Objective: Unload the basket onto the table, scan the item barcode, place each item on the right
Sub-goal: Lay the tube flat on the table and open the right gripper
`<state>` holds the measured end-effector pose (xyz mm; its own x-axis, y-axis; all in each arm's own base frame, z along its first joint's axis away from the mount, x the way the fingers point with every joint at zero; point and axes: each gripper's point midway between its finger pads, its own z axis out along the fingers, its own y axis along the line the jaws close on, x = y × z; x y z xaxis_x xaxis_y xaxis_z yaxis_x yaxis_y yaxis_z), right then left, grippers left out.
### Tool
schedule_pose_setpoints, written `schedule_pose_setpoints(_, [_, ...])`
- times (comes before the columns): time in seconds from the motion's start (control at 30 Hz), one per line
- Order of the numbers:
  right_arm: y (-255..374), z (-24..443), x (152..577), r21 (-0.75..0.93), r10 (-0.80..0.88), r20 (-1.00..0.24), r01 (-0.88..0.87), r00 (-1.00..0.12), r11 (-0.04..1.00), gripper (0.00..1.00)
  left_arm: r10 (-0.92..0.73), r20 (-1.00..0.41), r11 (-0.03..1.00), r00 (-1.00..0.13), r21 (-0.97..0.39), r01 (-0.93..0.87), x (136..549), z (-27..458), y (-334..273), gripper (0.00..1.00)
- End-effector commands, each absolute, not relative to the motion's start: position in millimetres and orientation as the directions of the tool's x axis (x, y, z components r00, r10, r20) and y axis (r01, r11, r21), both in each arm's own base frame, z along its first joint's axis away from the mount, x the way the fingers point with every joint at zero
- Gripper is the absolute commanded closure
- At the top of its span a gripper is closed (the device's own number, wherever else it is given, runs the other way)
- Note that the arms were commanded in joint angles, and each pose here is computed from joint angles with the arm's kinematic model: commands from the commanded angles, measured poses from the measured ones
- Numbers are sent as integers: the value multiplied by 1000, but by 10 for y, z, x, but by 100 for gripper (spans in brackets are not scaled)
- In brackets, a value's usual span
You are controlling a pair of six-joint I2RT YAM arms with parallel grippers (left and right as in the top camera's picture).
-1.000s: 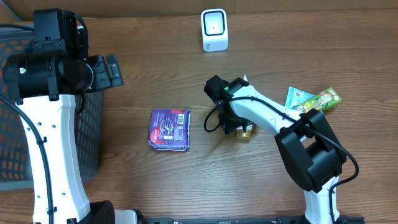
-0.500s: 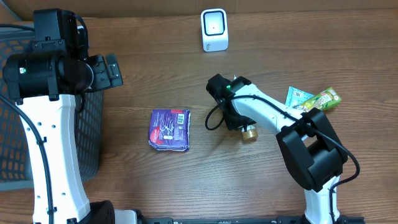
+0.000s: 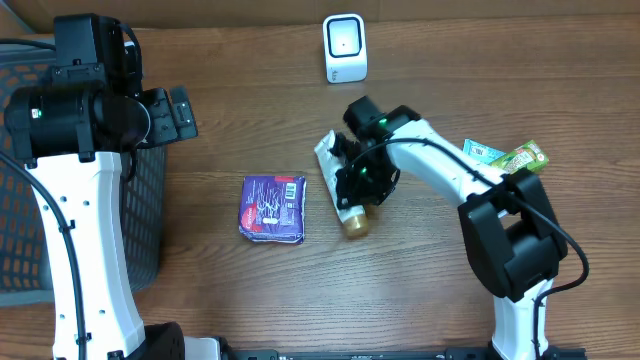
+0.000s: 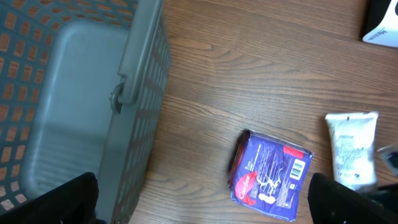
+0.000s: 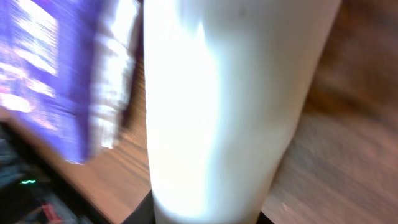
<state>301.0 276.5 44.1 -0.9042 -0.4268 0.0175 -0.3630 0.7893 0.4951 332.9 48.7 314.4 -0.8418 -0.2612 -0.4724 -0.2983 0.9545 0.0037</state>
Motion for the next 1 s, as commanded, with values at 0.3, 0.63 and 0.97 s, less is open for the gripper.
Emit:
schedule_pose_setpoints(0.3, [2585,339,3283,582,-296,-54,-271,-954,767,49,-262,-491,955,-831,-7,-297,3332,3220,471,0])
schedule_pose_setpoints(0.63, [2462,353,3412,536,-272,-72,-267,-960,801,41,-262,-491,955,-831,-7,-297,3332,3220,471,0])
schedule_pose_setpoints(0.97, [2235,970,3787,511,-202,-198,-276,-959,814,37,-262,-491,955,-831,-7,-297,3332,3220,471,1])
